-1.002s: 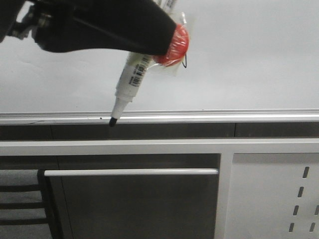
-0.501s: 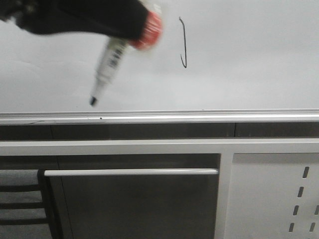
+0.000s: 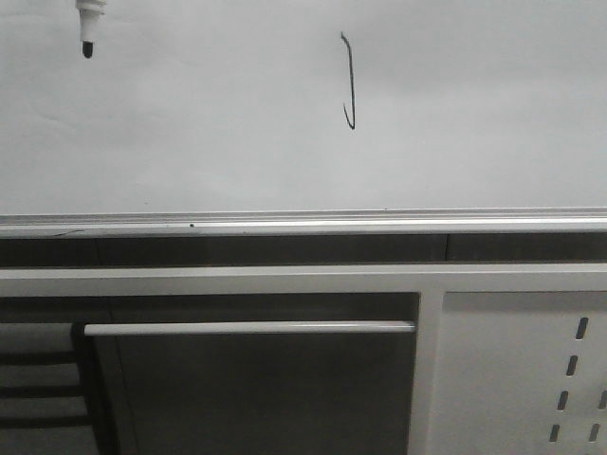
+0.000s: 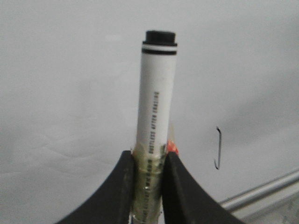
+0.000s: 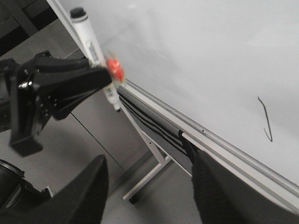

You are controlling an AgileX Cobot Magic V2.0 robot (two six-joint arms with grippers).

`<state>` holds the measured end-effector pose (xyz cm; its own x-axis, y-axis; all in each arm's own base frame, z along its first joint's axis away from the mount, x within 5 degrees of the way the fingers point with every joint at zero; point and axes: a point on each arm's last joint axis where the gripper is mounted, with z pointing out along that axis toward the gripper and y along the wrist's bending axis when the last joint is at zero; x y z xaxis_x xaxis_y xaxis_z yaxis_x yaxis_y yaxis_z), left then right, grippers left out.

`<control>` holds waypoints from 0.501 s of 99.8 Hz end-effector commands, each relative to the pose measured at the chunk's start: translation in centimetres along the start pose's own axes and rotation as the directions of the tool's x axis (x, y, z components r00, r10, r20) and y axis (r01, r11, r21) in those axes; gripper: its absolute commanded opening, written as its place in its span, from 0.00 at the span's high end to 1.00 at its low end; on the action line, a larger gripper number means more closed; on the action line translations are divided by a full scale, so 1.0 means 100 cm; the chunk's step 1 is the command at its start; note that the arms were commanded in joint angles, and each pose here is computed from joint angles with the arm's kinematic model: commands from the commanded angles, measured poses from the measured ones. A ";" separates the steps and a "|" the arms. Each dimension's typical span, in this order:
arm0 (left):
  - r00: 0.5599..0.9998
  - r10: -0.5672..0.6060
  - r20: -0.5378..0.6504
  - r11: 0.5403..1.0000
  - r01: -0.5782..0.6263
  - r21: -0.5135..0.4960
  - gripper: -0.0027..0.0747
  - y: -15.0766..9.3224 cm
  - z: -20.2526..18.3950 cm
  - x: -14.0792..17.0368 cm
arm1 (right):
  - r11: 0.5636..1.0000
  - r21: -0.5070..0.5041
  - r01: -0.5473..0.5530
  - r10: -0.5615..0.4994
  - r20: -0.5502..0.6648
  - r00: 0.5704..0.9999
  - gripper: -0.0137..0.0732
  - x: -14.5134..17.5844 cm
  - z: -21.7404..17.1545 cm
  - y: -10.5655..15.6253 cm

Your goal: Write number 1 on whiteboard

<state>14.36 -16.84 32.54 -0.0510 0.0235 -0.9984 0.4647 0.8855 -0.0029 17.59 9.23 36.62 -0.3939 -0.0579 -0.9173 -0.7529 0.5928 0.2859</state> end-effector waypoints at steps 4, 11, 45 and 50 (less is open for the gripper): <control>0.993 0.012 0.120 0.999 -0.006 -0.053 0.99 0.000 0.005 -0.015 | 1.000 -0.012 -0.007 0.008 0.089 0.996 0.42 -0.016 -0.008 0.007; 0.990 0.025 0.137 0.998 -0.016 -0.064 0.99 -0.002 0.010 -0.013 | 1.000 -0.017 -0.012 0.014 0.094 0.995 0.42 -0.017 -0.008 0.007; 0.981 -0.085 0.173 0.982 0.111 -0.150 0.99 0.016 0.035 -0.002 | 1.000 -0.021 -0.018 0.020 0.100 0.995 0.42 -0.017 -0.008 0.008; 0.980 -0.094 0.174 0.983 0.119 -0.139 0.99 0.018 0.037 -0.002 | 1.000 -0.021 -0.018 0.020 0.100 0.995 0.42 -0.017 -0.008 0.008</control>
<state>18.06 -17.29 30.54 -0.0286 -0.0729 -0.9969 0.3199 0.9442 -0.0782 17.59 9.29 36.81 -0.3994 -0.0309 -0.9162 -0.7501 0.5857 0.3072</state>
